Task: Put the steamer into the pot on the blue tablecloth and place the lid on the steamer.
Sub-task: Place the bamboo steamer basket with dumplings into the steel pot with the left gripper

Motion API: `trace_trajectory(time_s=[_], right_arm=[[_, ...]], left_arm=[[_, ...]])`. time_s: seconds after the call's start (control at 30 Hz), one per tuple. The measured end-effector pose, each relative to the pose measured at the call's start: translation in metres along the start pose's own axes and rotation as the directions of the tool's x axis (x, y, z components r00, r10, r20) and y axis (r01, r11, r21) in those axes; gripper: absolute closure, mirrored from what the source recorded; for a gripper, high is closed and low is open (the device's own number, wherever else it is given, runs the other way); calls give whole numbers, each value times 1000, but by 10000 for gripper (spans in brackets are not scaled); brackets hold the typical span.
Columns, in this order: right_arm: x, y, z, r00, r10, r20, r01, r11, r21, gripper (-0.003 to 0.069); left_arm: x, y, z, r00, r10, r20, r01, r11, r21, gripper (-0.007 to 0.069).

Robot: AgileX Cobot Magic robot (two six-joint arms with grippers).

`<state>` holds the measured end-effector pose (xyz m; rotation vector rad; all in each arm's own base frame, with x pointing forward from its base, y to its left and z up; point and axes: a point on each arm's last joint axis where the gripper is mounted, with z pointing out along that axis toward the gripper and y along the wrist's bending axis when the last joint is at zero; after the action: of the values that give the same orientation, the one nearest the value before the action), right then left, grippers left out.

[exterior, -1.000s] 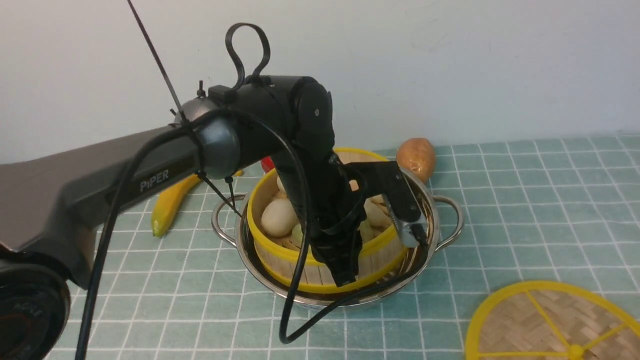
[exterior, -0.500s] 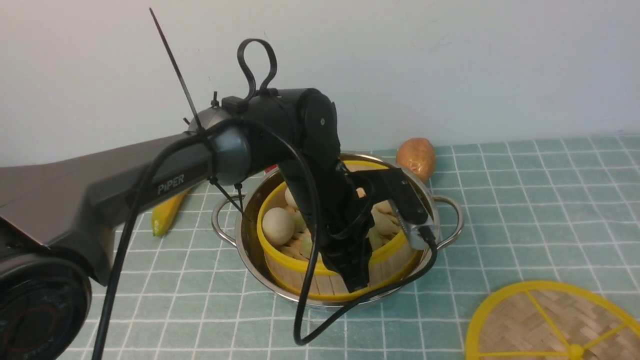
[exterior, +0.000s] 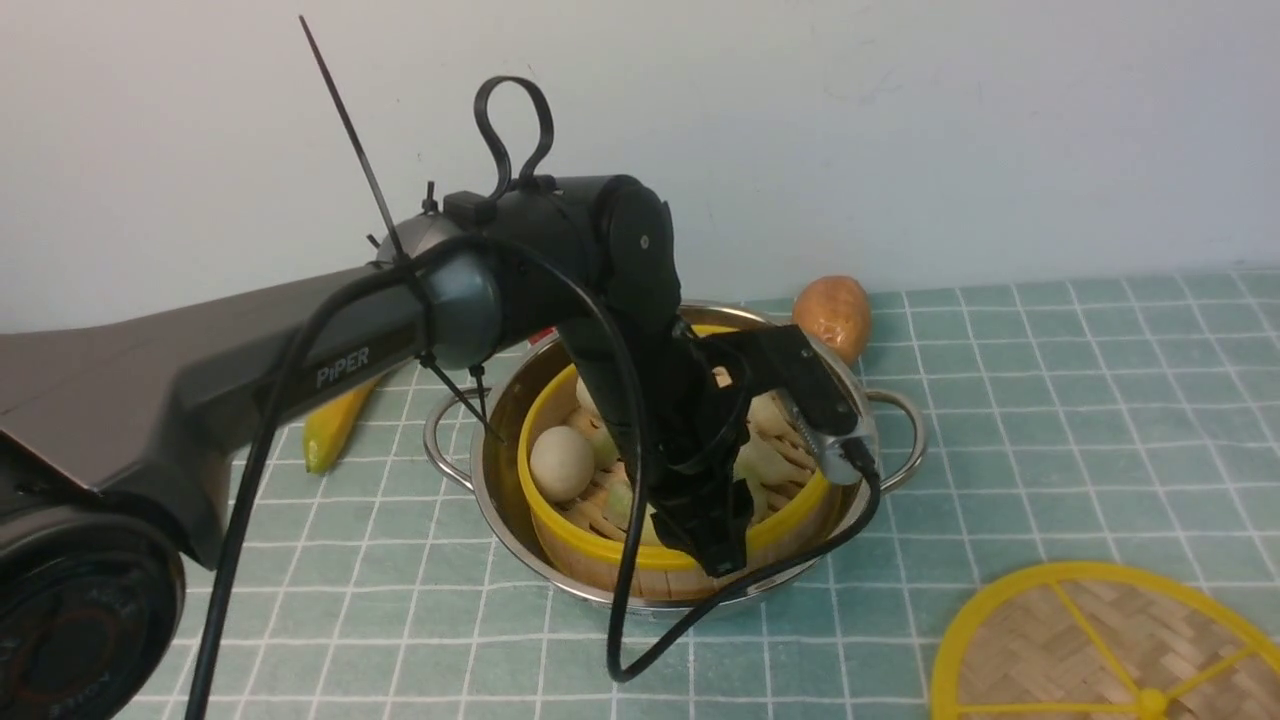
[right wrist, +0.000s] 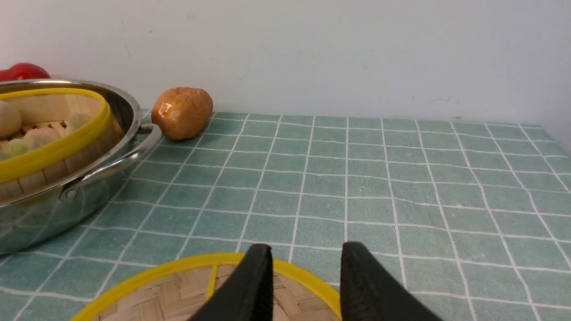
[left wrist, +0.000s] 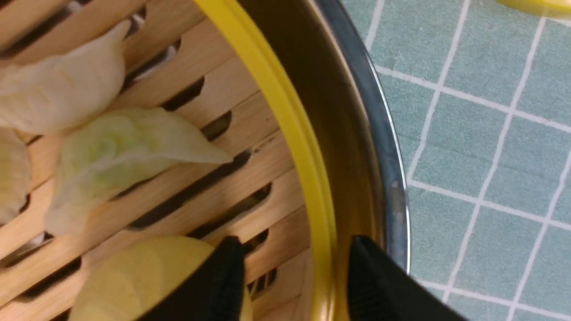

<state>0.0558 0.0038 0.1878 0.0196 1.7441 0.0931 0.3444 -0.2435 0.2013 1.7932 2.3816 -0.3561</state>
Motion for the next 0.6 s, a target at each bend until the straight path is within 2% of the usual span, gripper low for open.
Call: trace_trajectory(time_s=[0.1, 0.13, 0.3, 0.33, 0.37, 0.4, 0.43, 0.53, 0.57, 0.6], right_arm=[[0, 0, 0, 1000, 0, 0, 0, 1000, 0, 419], [0, 0, 0, 1000, 0, 0, 0, 1000, 0, 419], [0, 0, 0, 1000, 0, 0, 0, 1000, 0, 419], [0, 0, 0, 1000, 0, 0, 0, 1000, 0, 419], [0, 0, 0, 1000, 0, 0, 0, 1000, 0, 419], [0, 0, 0, 1000, 0, 0, 0, 1000, 0, 419], [0, 0, 0, 1000, 0, 0, 0, 1000, 0, 419], [0, 0, 0, 1000, 0, 0, 0, 1000, 0, 419], [0, 0, 0, 1000, 0, 0, 0, 1000, 0, 419], [0, 0, 0, 1000, 0, 0, 0, 1000, 0, 419]], left_arm=[[0, 0, -1, 1000, -6, 1, 6, 1000, -1, 219], [0, -2, -6, 1000, -11, 5, 11, 1000, -3, 164], [1, -7, -29, 1000, -28, 11, 29, 999, -43, 96], [2, -8, -47, 999, -45, 25, 47, 995, -91, 88], [2, -9, -49, 999, -44, 27, 47, 995, -92, 88], [4, -9, -70, 996, -77, 48, 84, 986, -146, 91], [4, -9, -73, 995, -81, 53, 89, 984, -153, 92], [16, -12, -126, 974, -188, 128, 216, 943, -254, 186], [17, -13, -129, 970, -200, 135, 229, 939, -258, 197], [23, -16, -151, 957, -228, 179, 273, 917, -291, 297]])
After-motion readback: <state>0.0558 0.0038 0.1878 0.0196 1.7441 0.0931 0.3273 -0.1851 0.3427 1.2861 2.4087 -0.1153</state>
